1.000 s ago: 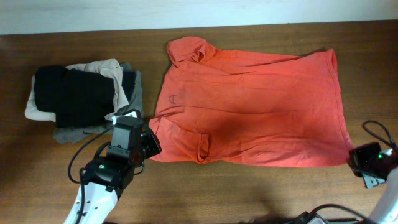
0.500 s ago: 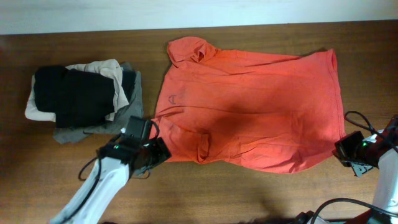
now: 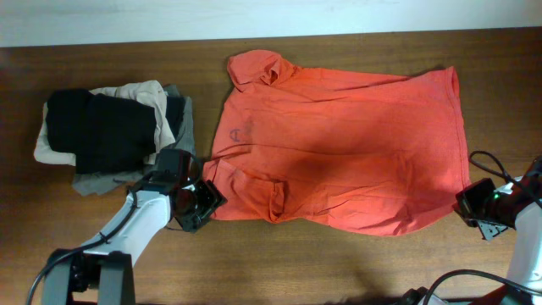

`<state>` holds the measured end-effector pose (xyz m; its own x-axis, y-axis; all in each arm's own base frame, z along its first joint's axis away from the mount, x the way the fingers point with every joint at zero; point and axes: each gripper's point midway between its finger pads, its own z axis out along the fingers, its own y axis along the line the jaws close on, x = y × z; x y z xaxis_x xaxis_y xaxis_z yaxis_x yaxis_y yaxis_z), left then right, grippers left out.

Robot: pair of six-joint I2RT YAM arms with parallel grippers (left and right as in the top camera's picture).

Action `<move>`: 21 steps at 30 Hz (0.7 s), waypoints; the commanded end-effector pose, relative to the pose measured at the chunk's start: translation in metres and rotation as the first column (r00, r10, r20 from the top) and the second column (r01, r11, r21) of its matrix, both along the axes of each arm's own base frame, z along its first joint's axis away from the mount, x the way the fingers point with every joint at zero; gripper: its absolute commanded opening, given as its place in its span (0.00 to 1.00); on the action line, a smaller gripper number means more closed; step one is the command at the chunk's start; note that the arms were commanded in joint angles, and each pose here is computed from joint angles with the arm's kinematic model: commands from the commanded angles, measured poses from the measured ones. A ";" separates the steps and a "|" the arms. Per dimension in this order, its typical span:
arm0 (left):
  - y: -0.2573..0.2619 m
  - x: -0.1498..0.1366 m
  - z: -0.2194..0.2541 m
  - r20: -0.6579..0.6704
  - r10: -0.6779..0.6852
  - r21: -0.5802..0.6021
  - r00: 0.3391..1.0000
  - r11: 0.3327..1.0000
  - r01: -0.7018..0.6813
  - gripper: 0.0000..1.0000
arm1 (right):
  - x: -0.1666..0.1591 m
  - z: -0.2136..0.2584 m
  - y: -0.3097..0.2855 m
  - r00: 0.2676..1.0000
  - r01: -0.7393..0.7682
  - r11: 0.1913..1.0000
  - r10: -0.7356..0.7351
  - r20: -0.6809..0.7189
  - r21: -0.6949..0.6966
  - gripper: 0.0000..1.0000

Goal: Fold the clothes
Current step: 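Pull both hem corners outward to stretch the shirt's bottom edge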

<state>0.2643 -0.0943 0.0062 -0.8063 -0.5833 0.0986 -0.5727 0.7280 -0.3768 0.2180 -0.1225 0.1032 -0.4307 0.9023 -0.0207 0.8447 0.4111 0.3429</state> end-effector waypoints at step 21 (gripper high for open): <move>-0.014 0.015 0.040 0.175 -0.062 -0.078 0.983 0.994 0.077 0.01 | -0.012 -0.020 -0.013 0.991 0.009 1.000 -0.012 -0.137 -0.026 0.04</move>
